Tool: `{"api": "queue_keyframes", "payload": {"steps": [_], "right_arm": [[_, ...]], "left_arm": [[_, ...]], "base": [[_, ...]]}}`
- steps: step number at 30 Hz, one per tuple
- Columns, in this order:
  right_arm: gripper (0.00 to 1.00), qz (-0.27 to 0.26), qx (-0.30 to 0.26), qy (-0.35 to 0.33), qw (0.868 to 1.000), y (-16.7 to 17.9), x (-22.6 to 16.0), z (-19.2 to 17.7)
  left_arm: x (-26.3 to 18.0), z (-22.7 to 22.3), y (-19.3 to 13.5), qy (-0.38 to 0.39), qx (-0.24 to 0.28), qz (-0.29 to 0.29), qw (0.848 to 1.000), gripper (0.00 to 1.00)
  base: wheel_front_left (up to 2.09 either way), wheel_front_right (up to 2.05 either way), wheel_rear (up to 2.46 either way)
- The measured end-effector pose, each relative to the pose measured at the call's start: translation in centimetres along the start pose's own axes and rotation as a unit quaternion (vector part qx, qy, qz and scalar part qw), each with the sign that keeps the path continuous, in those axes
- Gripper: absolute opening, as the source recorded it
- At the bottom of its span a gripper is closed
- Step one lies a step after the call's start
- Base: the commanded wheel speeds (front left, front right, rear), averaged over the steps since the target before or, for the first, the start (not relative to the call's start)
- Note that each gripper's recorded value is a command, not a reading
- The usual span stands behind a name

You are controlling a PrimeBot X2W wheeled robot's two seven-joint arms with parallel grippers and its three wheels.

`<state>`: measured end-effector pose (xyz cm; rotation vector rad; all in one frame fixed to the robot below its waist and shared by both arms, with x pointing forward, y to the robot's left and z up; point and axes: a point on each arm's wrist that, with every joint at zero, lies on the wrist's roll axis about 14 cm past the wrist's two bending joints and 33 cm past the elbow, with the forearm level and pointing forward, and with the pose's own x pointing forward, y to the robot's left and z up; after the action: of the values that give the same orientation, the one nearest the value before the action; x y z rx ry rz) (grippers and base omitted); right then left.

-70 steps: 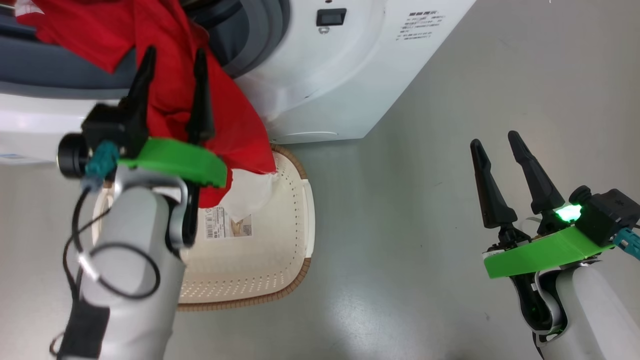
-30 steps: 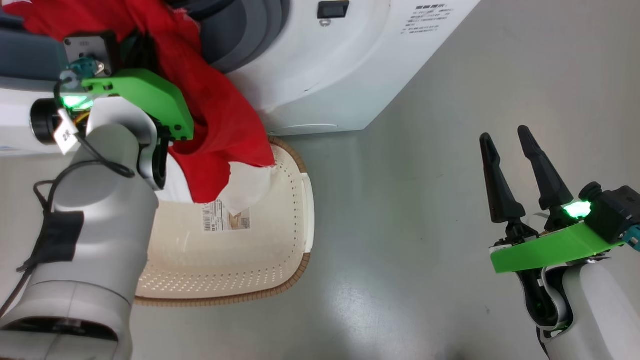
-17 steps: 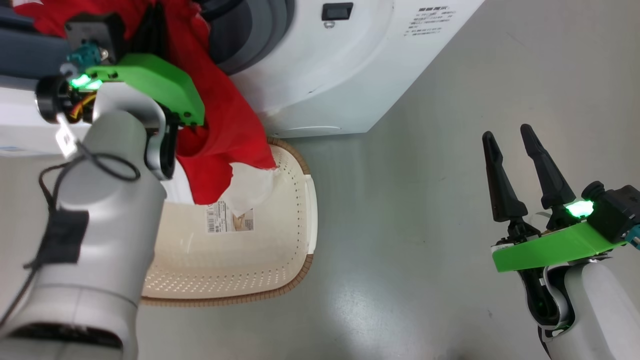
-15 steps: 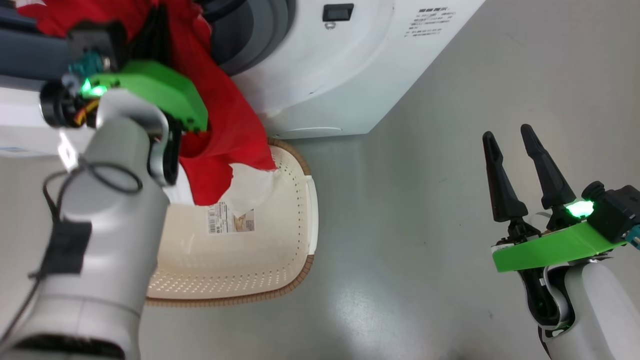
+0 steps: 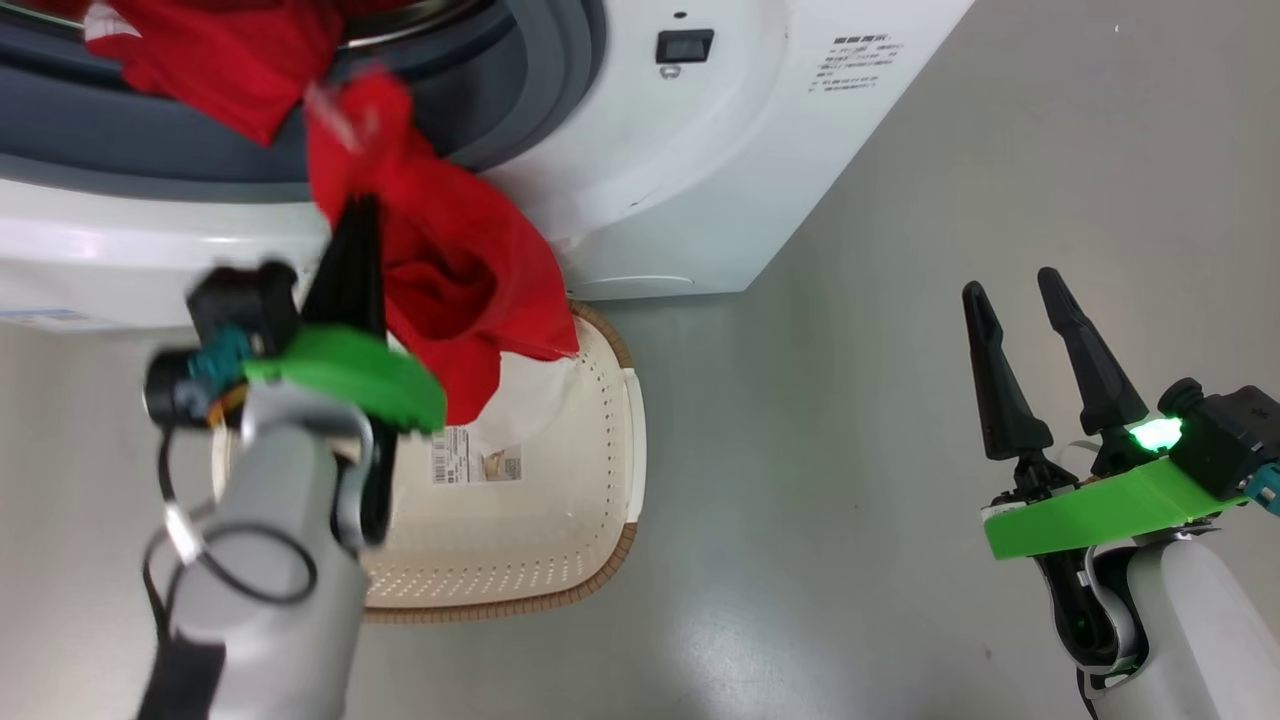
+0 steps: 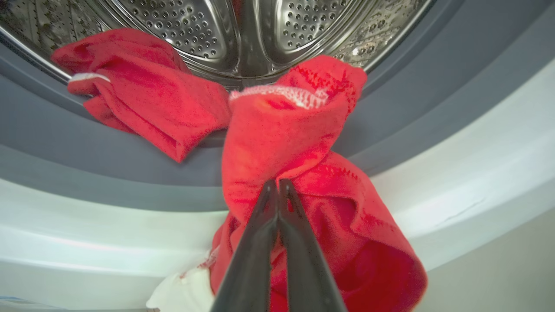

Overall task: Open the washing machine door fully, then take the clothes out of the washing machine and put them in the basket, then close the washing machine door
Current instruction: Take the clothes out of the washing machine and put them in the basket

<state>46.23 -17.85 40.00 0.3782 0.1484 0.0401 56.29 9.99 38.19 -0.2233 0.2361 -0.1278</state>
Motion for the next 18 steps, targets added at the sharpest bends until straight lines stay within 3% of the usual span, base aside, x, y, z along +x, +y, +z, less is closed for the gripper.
{"api": "queue_keyframes", "payload": {"steps": [10,18], "right_arm": [[1.0,0.002,0.0,0.0,1.0,0.1,-0.1,0.1],[1.0,-0.005,-0.001,0.007,1.0,-0.4,0.0,-0.6]], "left_arm": [[-4.8,-6.1,0.6,0.071,-0.019,0.011,0.997,0.0],[-5.4,-8.9,0.5,0.11,-0.026,0.012,0.993,0.0]], "base": [[0.0,0.0,0.0],[0.0,0.0,0.0]]}}
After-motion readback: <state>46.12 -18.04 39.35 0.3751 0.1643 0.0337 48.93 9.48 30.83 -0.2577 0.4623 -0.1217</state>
